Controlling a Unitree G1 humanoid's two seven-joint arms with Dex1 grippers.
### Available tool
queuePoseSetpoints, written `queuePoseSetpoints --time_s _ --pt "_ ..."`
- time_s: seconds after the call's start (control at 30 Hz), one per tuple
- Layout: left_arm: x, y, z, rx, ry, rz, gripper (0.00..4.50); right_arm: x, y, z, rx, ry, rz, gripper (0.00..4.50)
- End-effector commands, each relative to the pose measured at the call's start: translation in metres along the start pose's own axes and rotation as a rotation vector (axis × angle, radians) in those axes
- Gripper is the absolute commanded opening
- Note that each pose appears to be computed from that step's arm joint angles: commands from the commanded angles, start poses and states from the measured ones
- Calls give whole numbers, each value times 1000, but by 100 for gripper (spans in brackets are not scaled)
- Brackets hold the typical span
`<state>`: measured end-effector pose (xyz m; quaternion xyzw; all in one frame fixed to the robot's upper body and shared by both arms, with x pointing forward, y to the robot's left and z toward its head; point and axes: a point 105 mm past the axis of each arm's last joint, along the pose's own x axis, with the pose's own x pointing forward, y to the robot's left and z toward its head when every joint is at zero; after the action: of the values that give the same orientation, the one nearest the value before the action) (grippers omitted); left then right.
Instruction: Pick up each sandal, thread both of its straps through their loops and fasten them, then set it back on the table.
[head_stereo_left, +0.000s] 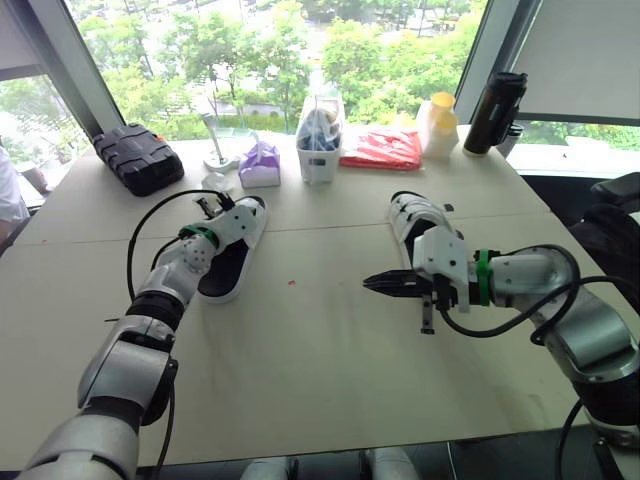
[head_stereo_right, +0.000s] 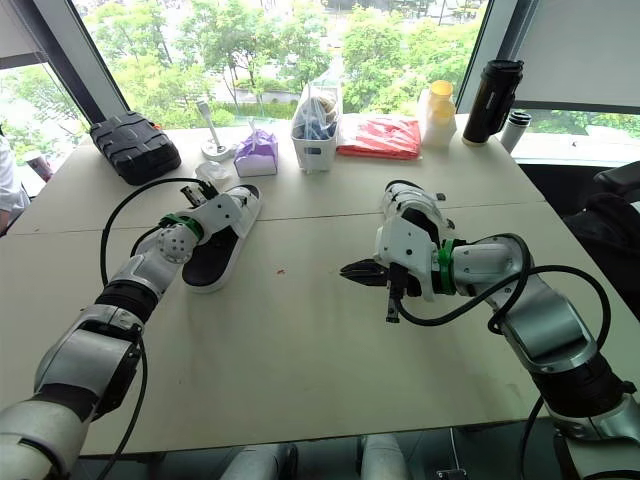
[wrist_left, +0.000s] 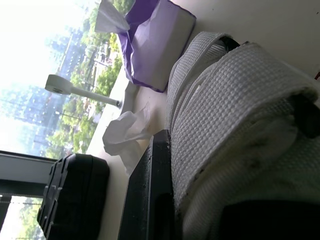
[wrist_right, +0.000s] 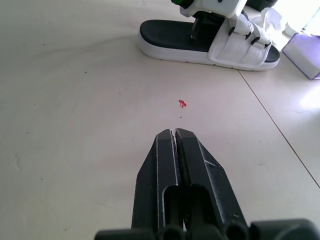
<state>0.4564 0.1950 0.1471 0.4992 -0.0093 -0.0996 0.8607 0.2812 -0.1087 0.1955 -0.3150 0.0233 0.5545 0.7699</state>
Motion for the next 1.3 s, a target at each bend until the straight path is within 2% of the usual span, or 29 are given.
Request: queuePoseSetpoints --time_s 0.03,0.2,0.23,0.33,0.53,0.63,0.77,0.83,1.07,1.3 --pt "-5 -7 -1 -41 -22 -31 175 0 -3 9 -44 -18 -5 0" --pt "-23 -7 1 -82 -69 -49 424 0 -4 9 -47 -18 -5 0" --pt "-28 -7 2 -98 -77 -53 438 0 -4 9 -47 -19 -5 0" --pt "-43 -10 9 -151 -112 -82 438 0 -5 8 -49 -19 -1 0" --pt "-94 -15 27 -412 -207 -185 438 2 -7 6 -56 -18 17 0" --pt "-117 -17 28 -572 -192 -226 438 2 -9 4 -62 -17 25 0" --pt "-161 -27 36 -784 -198 -403 438 -2 -17 -1 -54 -7 21 0" --pt "-175 -21 38 -857 -193 -437 438 -7 -23 -7 -53 13 9 0" --pt "-207 -1 46 -956 -179 -546 438 -28 -51 -15 -27 44 -85 0" --pt "-219 4 50 -970 -194 -608 438 -51 -78 -24 -23 92 -176 0"
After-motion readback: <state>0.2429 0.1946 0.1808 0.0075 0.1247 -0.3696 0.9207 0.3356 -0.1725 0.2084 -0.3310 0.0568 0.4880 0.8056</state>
